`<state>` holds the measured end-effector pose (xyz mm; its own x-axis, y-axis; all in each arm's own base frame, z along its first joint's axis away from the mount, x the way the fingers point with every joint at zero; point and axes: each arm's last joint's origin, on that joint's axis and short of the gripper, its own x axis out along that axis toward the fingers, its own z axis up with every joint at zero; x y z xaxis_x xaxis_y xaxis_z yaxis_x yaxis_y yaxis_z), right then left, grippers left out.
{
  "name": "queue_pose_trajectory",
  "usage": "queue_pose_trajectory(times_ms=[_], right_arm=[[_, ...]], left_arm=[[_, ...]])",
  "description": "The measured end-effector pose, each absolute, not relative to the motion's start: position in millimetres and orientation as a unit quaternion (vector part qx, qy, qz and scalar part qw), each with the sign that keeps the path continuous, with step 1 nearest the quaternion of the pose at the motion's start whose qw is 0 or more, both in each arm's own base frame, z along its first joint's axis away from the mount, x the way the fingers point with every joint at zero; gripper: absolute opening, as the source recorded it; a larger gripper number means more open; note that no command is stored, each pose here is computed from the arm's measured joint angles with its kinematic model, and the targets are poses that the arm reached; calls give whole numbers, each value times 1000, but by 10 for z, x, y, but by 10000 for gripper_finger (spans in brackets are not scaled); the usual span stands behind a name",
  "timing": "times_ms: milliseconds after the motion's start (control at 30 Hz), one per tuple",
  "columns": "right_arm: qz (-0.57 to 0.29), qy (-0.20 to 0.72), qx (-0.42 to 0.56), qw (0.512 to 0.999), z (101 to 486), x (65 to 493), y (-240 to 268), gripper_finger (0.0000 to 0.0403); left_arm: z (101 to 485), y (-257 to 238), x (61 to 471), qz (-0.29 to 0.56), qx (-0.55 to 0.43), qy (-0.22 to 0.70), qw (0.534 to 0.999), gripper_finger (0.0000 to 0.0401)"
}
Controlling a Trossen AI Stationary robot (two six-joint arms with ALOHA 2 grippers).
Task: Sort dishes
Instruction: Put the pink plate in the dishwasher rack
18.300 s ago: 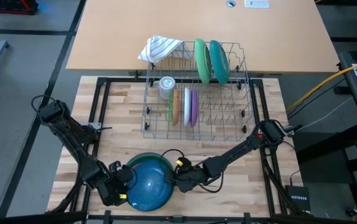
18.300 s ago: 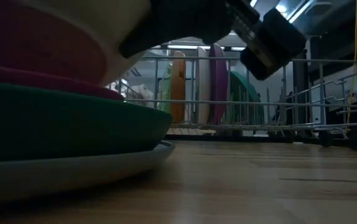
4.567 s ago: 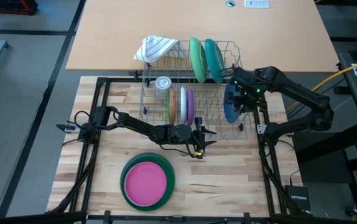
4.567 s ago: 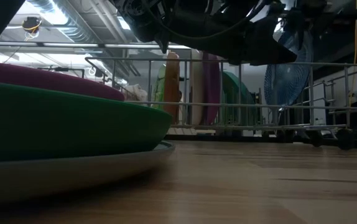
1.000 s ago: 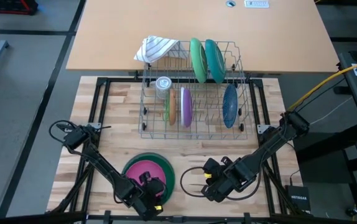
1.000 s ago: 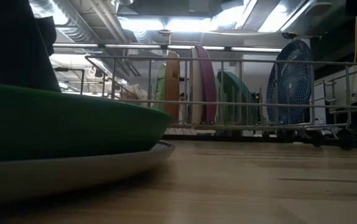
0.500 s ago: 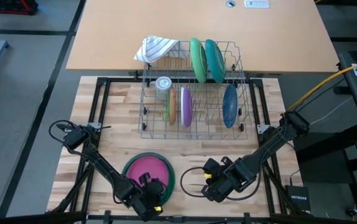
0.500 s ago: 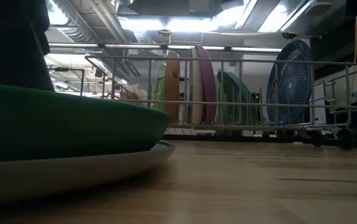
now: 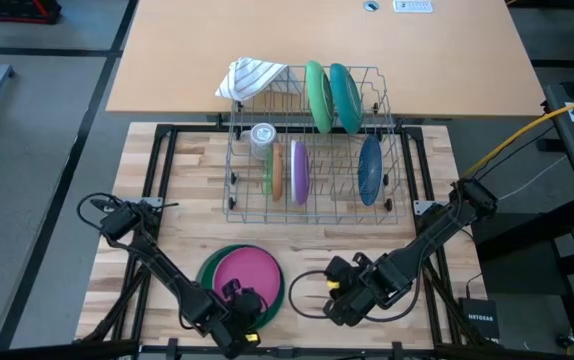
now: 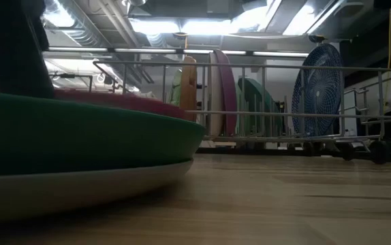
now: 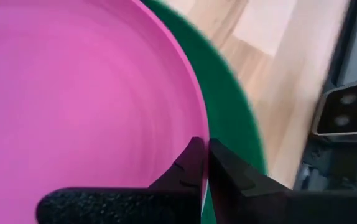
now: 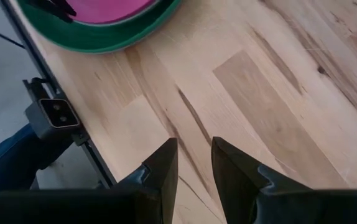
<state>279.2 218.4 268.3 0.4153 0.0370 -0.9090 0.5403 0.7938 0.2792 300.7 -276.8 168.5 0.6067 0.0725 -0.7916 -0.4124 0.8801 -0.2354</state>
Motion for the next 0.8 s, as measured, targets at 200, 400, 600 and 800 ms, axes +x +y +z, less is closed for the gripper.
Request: queue_pose_trajectory(times_ms=[200, 400, 600, 800], right_arm=[[-128, 511, 264, 808, 2698, 2821, 2209, 101], [-51, 494, 202, 844, 2737, 2883, 2259, 101], [40, 441, 140, 886, 2821, 2982, 2336, 101], [73, 404, 126, 903, 2848, 3080, 2367, 101]], left_arm=[[1885, -2829, 3068, 121, -199, 394, 889, 3], [2070, -2887, 3138, 102, -191, 372, 902, 2], [2164, -2914, 3167, 90, -182, 364, 909, 1], [2177, -2904, 3182, 92, -183, 362, 909, 1]])
